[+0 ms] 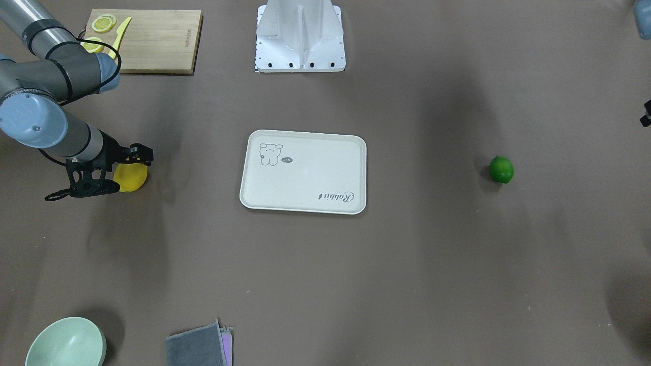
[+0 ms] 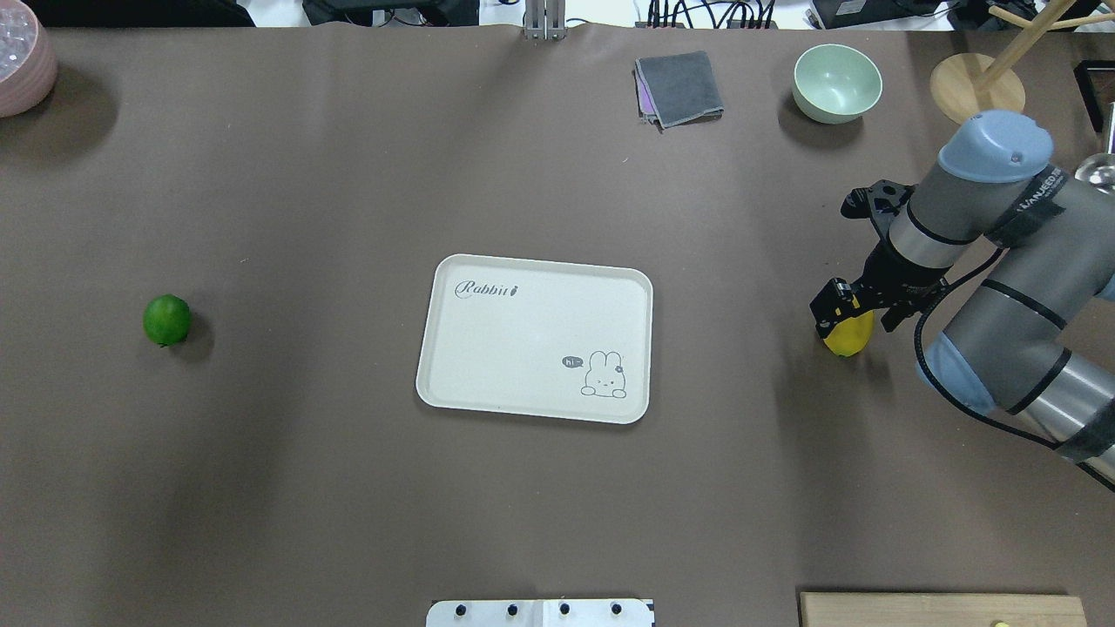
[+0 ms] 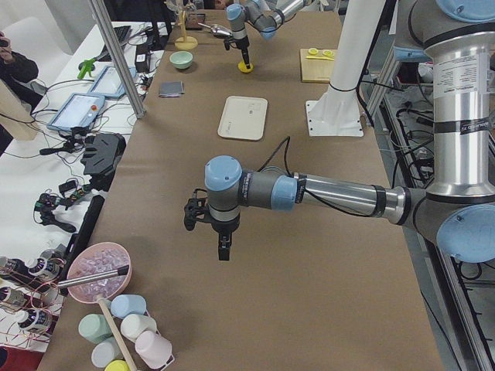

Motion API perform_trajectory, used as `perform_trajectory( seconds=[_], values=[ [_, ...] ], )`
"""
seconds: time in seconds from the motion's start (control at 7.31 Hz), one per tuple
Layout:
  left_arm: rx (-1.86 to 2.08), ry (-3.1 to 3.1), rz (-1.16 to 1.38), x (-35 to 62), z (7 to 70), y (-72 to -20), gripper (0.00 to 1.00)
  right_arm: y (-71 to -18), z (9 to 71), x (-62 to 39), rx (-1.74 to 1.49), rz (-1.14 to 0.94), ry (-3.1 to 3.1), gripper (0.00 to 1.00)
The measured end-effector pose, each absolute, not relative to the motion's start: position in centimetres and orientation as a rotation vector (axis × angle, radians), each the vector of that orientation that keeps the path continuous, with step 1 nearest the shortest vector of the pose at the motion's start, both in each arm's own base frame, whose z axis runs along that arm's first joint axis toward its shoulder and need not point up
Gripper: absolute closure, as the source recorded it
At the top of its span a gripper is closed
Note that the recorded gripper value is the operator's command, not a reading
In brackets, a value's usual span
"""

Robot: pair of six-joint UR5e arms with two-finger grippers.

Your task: Place all lemons on tray

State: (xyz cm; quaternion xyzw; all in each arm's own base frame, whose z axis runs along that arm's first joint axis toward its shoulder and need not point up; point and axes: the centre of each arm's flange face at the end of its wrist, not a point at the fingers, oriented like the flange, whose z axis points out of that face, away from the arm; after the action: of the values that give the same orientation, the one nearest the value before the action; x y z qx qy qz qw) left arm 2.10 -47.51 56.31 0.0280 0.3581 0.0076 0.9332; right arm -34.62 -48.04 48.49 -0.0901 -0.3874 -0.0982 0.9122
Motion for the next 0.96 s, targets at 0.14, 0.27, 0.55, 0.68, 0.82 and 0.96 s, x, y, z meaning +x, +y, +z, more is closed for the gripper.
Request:
perform_trajectory(
  seconds=[0.14,0.27,0.55,0.68,0.82,0.96],
  values=[
    [0.055,0.763,0.023,6.1,53.3,-49.5,0.03,-47.9,49.1,-34.9,-0.196,-0.205,-0.791,0.05],
    [0.040,0.788,0.041,10.6,50.8,-50.8,0.03,-47.8,49.6,-35.3,-0.205,-0.207,-0.785,0.27],
    [-0.007,0.805,0.110,17.8,49.4,-51.3,0.03,-48.0,49.7,-35.7,-0.214,-0.205,-0.784,0.63],
    [-0.028,0.807,0.147,20.5,49.3,-51.2,0.03,-48.3,49.3,-35.8,-0.212,-0.203,-0.789,0.75],
    [-0.049,0.806,0.182,22.8,49.4,-50.7,0.03,-48.7,48.7,-35.8,-0.209,-0.200,-0.797,0.75],
    [-0.067,0.803,0.205,24.4,49.7,-50.3,0.03,-49.1,48.3,-35.6,-0.206,-0.195,-0.805,0.74]
  ],
)
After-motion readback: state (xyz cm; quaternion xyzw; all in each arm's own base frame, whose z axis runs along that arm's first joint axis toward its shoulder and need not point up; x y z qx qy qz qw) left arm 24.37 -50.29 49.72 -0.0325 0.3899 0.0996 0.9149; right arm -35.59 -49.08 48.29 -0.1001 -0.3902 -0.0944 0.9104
